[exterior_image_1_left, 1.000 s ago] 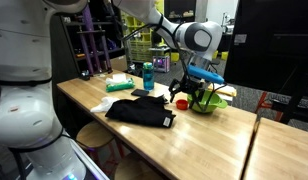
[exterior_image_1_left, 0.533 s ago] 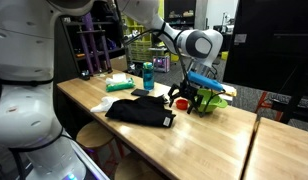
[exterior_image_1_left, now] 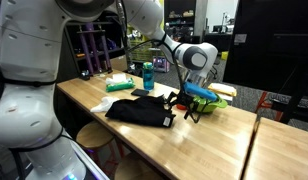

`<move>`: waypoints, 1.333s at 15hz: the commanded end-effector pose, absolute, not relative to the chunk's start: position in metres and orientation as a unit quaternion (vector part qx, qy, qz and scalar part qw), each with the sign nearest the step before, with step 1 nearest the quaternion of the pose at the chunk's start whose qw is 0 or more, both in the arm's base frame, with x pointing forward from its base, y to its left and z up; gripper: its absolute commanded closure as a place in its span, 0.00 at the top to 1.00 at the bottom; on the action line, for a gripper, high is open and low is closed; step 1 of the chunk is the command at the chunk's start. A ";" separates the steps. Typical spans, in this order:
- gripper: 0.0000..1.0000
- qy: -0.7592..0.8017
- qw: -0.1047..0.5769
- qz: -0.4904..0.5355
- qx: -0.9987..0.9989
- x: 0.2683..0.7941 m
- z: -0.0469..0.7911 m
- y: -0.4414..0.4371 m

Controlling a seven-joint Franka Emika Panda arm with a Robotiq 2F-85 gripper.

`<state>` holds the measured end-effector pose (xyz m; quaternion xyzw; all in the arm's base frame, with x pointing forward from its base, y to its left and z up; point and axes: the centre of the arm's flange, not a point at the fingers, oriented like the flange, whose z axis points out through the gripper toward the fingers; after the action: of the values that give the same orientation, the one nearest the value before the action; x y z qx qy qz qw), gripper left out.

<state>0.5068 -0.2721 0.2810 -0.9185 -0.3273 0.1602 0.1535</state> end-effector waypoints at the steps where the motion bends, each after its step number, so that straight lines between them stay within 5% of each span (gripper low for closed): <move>1: 1.00 -0.332 0.156 0.133 -0.921 0.509 0.266 -0.258; 18: 1.00 -0.357 0.190 0.133 -0.905 0.508 0.217 -0.217; 19: 0.75 -0.360 0.190 0.132 -0.904 0.508 0.218 -0.215; 20: 0.74 -0.363 0.190 0.132 -0.903 0.508 0.219 -0.214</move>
<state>0.5136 -0.2221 0.2213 -0.9066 -0.3522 0.1407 0.1851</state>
